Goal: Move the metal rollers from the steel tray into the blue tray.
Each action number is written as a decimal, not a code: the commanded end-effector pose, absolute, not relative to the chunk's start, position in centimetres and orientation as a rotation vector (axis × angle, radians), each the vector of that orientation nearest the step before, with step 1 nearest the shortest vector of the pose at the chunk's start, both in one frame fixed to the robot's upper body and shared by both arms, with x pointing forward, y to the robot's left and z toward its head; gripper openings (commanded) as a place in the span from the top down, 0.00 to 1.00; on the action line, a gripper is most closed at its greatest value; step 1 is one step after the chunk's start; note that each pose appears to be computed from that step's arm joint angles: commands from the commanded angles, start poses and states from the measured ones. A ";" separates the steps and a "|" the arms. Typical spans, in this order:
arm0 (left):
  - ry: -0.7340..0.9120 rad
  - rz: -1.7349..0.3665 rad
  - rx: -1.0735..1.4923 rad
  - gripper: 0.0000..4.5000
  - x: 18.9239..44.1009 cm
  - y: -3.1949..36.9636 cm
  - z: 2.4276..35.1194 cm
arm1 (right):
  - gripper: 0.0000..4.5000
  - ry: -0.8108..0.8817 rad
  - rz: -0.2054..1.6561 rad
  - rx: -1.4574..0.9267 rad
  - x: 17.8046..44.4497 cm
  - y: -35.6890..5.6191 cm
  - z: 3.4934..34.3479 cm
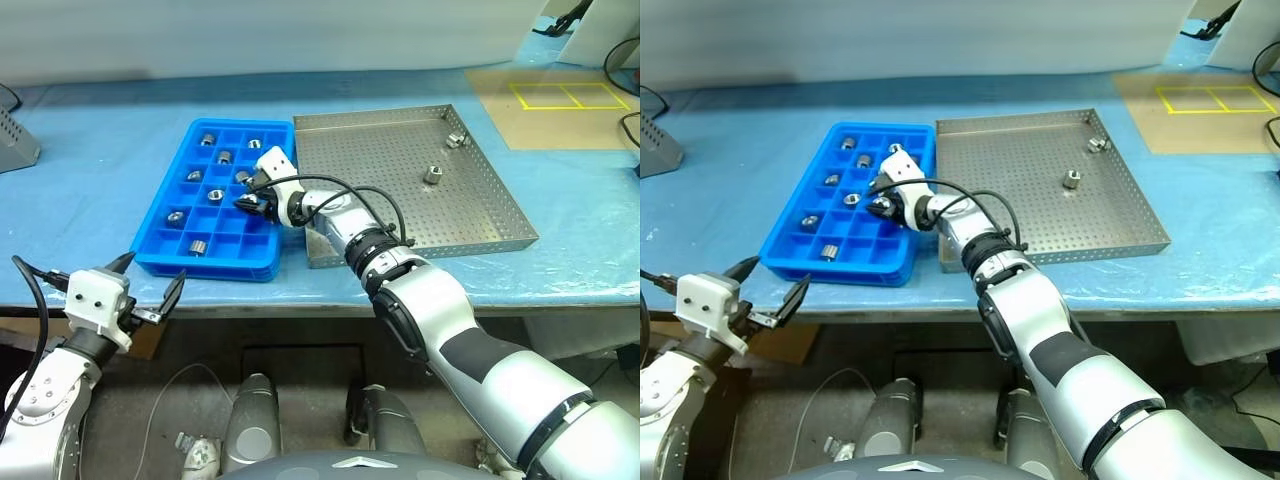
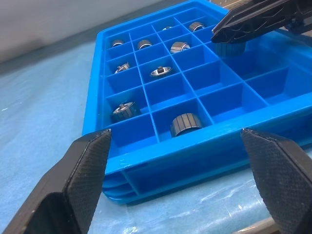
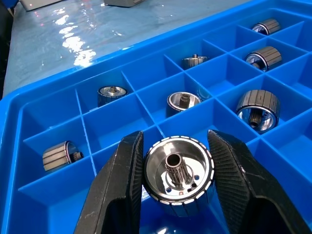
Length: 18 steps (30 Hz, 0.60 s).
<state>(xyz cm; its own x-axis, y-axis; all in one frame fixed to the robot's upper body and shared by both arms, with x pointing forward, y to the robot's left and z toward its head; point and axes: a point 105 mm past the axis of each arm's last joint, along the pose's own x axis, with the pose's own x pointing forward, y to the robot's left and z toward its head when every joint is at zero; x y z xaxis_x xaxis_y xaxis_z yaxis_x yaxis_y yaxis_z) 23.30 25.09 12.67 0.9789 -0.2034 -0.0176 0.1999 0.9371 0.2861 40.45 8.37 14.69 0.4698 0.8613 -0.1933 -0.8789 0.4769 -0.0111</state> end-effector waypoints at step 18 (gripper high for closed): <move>-0.025 -0.072 0.317 0.00 20.9 24.5 14.5 | 0.63 0.070 1.214 -0.052 37.7 13.1 17.3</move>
<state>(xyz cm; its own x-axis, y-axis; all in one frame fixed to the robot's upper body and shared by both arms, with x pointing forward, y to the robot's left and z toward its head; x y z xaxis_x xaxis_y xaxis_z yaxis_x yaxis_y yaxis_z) 21.29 24.49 13.10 0.9956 -0.0890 -0.0297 0.0938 0.9554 0.2799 40.32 8.51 15.11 0.4550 0.8770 -0.1544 -0.8862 0.4630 0.0183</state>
